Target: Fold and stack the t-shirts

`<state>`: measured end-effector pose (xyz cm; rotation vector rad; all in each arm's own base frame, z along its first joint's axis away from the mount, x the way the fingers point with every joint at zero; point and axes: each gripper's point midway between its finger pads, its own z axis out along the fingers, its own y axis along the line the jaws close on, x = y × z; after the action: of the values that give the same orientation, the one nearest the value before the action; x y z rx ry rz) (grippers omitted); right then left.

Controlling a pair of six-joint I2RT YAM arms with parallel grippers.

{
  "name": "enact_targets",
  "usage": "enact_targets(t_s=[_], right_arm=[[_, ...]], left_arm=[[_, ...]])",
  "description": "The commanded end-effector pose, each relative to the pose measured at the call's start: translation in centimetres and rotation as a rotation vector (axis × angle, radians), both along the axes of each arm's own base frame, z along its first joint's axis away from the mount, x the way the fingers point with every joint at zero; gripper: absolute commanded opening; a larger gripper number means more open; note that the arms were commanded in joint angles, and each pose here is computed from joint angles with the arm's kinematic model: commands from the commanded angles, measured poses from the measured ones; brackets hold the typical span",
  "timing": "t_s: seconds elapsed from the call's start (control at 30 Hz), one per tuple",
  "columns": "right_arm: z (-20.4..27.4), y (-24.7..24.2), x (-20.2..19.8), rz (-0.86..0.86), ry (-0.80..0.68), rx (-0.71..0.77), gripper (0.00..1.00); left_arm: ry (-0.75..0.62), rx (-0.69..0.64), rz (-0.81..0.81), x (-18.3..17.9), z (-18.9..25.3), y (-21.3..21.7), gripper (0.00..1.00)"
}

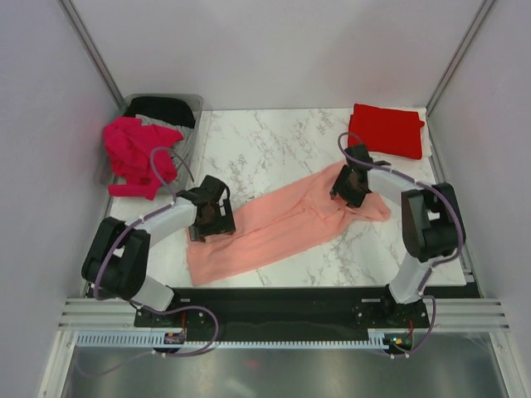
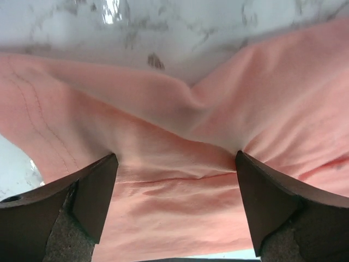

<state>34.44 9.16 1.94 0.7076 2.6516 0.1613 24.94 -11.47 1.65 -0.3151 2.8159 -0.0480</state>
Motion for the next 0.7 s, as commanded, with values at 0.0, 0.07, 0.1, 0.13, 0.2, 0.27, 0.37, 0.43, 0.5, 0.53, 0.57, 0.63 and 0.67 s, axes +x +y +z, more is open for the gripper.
enact_targets(t_s=[0.0,0.07,0.1,0.13,0.2,0.27,0.37,0.43,0.5,0.53,0.57,0.63,0.67], right_arm=[[-3.5,3.8,3.8,0.137,0.047,0.11,0.61],[-4.7,6.7,6.4,0.198,0.069,0.195,0.59],[-5.0,7.9,6.8,0.224,0.077,0.213,0.59],[-5.6,8.9,8.2,0.244,0.07,0.225,0.59],[-5.9,10.1,9.4,0.264,0.057,0.233,0.59],[-6.2,10.9,11.5,0.265,0.033,0.243,0.6],[-6.0,12.0,14.6,0.27,-0.01,0.26,0.6],[-5.5,12.7,17.1,0.279,-0.053,0.268,0.61],[-6.6,13.2,18.6,0.287,-0.064,0.269,0.62],[-4.8,13.9,20.9,0.296,-0.13,0.279,0.63],[-4.8,14.0,21.7,0.296,-0.146,0.278,0.63],[-5.1,13.8,23.8,0.284,-0.183,0.264,0.63],[-5.3,13.8,24.3,0.275,-0.19,0.258,0.63]], left_arm=[[0.075,-0.105,-0.022,-3.8,-0.9,-1.4,0.96],[0.115,-0.168,-0.031,-5.8,-1.5,-2.6,0.96],[0.117,-0.189,-0.036,-6.3,-1.5,-3.1,0.96],[0.108,-0.235,-0.039,-6.7,-1.2,-4.3,0.95],[0.123,-0.28,-0.048,-8.1,-1.5,-5.4,0.95],[0.132,-0.35,-0.067,-9.0,-1.3,-7.6,0.95],[0.141,-0.415,-0.089,-9.2,-0.8,-10.4,0.94],[0.144,-0.458,-0.106,-9.2,0.0,-12.5,0.94],[0.15,-0.502,-0.101,-8.9,0.3,-14.4,0.94],[0.158,-0.534,-0.116,-9.0,0.8,-15.6,0.94],[0.166,-0.548,-0.116,-9.0,0.8,-16.4,0.94],[0.155,-0.579,-0.129,-9.0,1.7,-18.2,0.94],[0.152,-0.583,-0.131,-9.0,1.9,-18.6,0.94]])
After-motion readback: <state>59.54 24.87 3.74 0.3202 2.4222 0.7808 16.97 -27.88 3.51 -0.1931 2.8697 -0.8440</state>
